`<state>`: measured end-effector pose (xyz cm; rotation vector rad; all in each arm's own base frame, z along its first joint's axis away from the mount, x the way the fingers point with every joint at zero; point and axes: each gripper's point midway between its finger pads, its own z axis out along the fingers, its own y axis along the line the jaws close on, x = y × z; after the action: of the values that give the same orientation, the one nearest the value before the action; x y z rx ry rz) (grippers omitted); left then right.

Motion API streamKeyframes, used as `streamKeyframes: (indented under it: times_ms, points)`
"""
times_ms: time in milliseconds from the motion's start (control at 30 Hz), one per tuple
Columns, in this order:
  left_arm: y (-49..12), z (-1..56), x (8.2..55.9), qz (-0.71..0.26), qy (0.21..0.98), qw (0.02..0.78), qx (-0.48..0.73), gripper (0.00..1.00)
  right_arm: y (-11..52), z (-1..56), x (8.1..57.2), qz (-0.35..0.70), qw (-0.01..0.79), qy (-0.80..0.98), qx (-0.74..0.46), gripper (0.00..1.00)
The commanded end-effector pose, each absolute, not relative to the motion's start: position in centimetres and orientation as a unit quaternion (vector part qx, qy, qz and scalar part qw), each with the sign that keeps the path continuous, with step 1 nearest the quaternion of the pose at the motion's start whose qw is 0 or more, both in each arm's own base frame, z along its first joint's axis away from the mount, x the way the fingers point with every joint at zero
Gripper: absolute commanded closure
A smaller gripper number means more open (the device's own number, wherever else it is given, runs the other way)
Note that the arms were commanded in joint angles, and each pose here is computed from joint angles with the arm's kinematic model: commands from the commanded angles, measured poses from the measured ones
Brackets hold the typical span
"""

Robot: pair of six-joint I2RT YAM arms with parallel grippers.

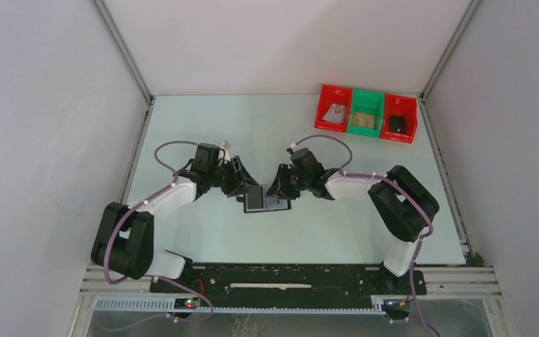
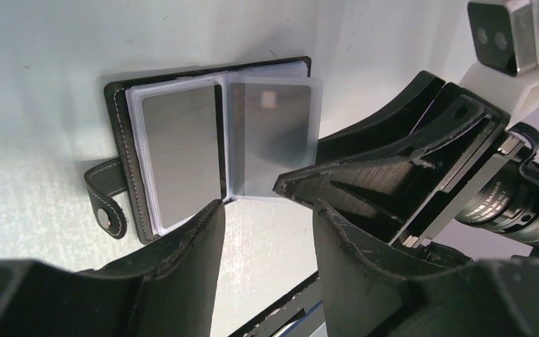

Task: Take the credit cards out of the card holder
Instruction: Remove the credit card from the card holder.

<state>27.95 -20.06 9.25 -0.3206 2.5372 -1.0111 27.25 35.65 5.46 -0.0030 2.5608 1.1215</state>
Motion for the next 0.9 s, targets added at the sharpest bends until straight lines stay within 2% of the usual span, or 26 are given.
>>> streamKeyframes:
  times_ms: [0, 100, 200, 233, 433, 533, 867]
  points:
    - [-20.1, 9.6, 27.7, -0.375, 0.898, 0.205, -0.105, 0.46, 36.1, 5.7, 28.2, 0.383, 0.191, 0.904, -0.005, 0.68]
    - [-20.0, 9.6, 27.5, -0.376, 0.897, 0.207, -0.105, 0.46, 36.0, 5.8, 28.2, 0.381, 0.193, 0.904, -0.006, 0.97]
    - [-20.0, 9.7, 27.5, -0.376, 0.896, 0.209, -0.104, 0.46, 36.1, 6.1, 28.1, 0.379, 0.194, 0.904, -0.012, 1.0]
    - [-20.0, 9.6, 27.5, -0.376, 0.897, 0.209, -0.105, 0.46, 36.3, 6.3, 28.1, 0.38, 0.196, 0.904, -0.016, 0.99]
    - [-20.0, 9.8, 27.4, -0.376, 0.896, 0.21, -0.105, 0.46, 37.9, 7.4, 27.6, 0.383, 0.2, 0.901, -0.044, 0.71]
    - [-20.0, 9.8, 27.5, -0.381, 0.894, 0.211, -0.104, 0.44, 38.3, 7.5, 27.5, 0.384, 0.202, 0.9, -0.048, 0.62]
    - [-20.6, 9.9, 27.8, -0.403, 0.882, 0.217, -0.109, 0.42, 39.2, 7.7, 27.3, 0.401, 0.194, 0.893, -0.06, 0.52]
